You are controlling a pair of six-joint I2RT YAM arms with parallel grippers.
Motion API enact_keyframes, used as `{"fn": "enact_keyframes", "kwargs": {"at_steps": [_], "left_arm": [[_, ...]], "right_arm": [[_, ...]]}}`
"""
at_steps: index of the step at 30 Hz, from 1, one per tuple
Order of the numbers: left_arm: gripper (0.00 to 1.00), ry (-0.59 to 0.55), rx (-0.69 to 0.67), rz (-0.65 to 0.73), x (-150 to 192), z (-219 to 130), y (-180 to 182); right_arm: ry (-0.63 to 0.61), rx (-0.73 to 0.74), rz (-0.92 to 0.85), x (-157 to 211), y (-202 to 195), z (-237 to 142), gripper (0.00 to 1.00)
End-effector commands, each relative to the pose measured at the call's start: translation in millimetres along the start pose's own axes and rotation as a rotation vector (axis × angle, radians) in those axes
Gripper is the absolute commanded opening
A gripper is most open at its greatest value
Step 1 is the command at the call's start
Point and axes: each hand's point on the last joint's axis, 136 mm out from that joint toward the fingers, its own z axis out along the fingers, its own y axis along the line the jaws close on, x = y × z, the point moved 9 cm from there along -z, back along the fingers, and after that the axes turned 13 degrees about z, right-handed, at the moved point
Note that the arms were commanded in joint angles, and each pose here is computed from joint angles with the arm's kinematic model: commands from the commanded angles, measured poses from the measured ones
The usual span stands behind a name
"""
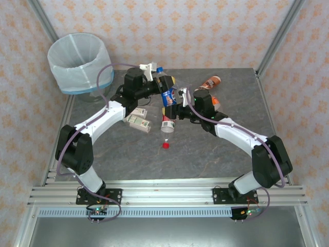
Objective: Put the plastic bottles in the bin
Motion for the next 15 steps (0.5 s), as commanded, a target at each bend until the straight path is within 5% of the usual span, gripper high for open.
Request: {"fn": "enact_keyframes", "kwargs": {"at_steps": [1, 15], "left_arm": [[0.56, -0.017, 0.014, 0.067, -9, -11, -12], [0.56, -0.044, -0.115, 0.081, -15, -20, -7]], "right_arm": [[-0.077, -0.042, -0.025, -10, 12, -7, 0.65], [-0.174, 0.026, -0.078, -7, 14, -31, 0.92]]}}
